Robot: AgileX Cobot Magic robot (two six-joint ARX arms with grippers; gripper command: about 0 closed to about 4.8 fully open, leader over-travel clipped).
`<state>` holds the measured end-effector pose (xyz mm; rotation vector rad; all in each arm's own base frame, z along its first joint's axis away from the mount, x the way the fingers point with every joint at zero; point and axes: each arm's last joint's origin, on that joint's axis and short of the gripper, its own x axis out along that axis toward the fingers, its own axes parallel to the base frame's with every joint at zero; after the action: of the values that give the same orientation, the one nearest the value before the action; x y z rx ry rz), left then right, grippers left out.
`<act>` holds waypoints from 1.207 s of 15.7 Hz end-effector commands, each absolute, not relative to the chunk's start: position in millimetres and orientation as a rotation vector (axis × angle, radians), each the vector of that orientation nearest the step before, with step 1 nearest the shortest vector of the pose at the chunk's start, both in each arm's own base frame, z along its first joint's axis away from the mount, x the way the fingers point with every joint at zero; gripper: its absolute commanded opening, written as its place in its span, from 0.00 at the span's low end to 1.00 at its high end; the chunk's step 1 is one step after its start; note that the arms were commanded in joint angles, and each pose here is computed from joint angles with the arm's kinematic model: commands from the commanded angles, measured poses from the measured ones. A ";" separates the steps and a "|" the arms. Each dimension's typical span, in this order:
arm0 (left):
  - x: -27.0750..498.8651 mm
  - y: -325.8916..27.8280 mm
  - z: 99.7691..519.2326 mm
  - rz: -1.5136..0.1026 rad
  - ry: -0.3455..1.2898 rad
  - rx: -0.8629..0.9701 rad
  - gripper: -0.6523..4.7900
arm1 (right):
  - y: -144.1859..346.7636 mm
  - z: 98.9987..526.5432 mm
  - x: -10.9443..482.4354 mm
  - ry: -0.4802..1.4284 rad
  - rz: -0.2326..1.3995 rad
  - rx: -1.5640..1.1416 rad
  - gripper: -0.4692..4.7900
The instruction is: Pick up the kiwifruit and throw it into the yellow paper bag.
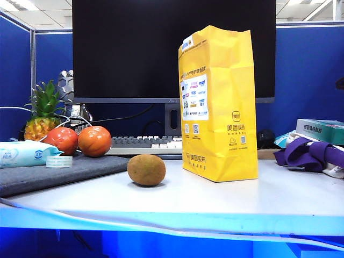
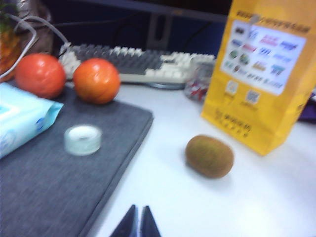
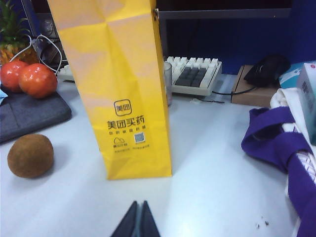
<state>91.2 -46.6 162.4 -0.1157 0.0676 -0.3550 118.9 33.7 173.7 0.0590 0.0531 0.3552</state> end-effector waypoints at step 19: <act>165.6 -94.1 297.5 -0.488 0.393 -0.029 0.94 | 38.8 285.6 128.8 -0.102 0.451 0.154 0.09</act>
<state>160.8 -91.3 296.5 -0.0245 0.3296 -0.4889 128.6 37.9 284.3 0.1570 -0.1314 0.4269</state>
